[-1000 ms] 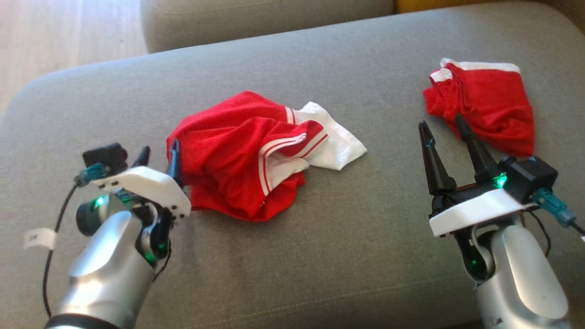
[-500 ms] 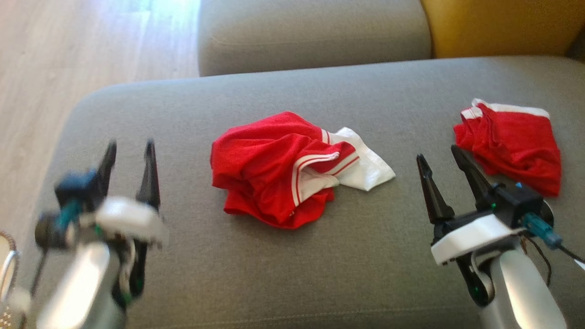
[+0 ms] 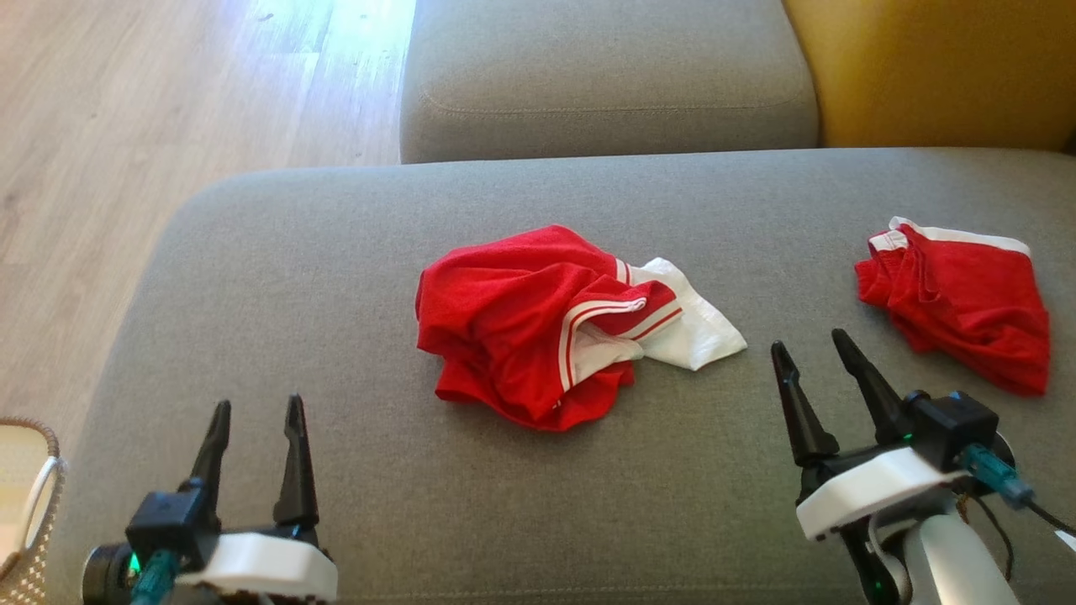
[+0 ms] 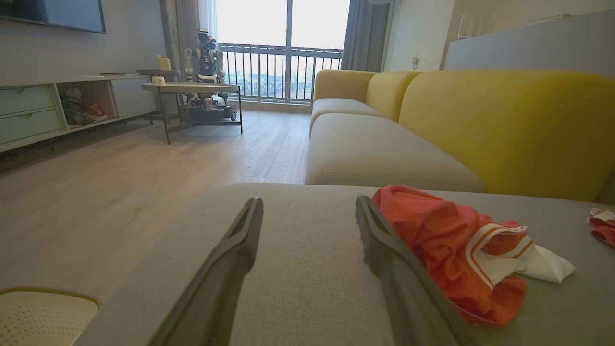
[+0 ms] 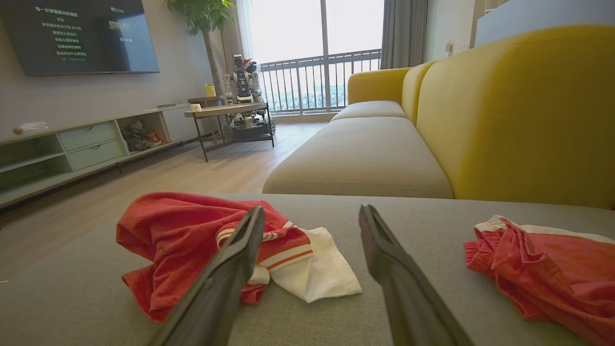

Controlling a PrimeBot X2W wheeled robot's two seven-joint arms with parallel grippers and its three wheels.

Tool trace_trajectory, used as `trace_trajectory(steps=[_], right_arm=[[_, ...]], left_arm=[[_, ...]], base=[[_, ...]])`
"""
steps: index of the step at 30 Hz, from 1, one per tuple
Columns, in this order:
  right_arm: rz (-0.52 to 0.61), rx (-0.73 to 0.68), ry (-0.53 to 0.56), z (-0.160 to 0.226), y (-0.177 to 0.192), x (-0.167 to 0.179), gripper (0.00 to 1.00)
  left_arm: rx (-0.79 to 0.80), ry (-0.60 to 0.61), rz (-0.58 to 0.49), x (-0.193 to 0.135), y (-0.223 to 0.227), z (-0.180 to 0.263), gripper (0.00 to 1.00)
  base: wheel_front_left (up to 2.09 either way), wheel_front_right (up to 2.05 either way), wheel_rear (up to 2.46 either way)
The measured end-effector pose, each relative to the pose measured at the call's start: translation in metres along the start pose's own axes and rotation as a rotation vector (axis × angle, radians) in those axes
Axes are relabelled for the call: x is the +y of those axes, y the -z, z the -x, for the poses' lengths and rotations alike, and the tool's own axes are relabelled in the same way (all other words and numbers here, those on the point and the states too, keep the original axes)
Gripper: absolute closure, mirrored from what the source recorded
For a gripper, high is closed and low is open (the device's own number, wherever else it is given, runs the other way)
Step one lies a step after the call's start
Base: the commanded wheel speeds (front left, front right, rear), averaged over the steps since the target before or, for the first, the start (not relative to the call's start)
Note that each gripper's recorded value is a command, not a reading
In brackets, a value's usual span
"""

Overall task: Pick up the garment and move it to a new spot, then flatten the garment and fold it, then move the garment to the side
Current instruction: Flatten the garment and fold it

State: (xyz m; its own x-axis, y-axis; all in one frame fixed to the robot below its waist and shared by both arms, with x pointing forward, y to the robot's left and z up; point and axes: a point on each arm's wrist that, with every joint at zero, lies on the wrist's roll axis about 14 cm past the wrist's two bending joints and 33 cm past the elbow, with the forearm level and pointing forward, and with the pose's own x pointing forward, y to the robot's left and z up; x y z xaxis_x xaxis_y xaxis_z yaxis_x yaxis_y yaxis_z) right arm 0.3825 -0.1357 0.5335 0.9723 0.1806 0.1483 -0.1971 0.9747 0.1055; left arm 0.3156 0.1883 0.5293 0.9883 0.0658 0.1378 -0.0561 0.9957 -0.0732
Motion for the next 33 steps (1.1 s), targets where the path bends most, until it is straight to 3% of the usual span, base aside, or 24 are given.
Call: trace_trajectory(steps=[7,12,18,28,33], right_arm=[[0.005,0.010,-0.042,-0.006,0.004,0.013,0.00],[-0.112,0.050,-0.073,-0.019,0.017,0.029,0.00],[-0.211,0.127,-0.123,-0.060,0.031,0.051,0.00],[-0.423,0.408,-0.046,-0.094,0.109,0.061,0.00],[-0.456,0.462,-0.056,-0.102,0.123,0.075,0.00]], left_arm=[[0.000,-0.015,0.011,0.006,0.002,0.005,0.00],[0.024,-0.039,0.009,0.014,0.010,0.007,0.00],[0.073,-0.077,0.032,0.023,0.025,0.010,0.00],[0.098,-0.173,0.028,0.048,0.031,0.013,0.00],[0.110,-0.199,0.025,0.055,0.034,0.019,0.00]], base=[[0.00,0.00,0.00],[0.00,0.00,0.00],[0.00,0.00,0.00],[0.00,0.00,0.00],[0.00,0.00,0.00]])
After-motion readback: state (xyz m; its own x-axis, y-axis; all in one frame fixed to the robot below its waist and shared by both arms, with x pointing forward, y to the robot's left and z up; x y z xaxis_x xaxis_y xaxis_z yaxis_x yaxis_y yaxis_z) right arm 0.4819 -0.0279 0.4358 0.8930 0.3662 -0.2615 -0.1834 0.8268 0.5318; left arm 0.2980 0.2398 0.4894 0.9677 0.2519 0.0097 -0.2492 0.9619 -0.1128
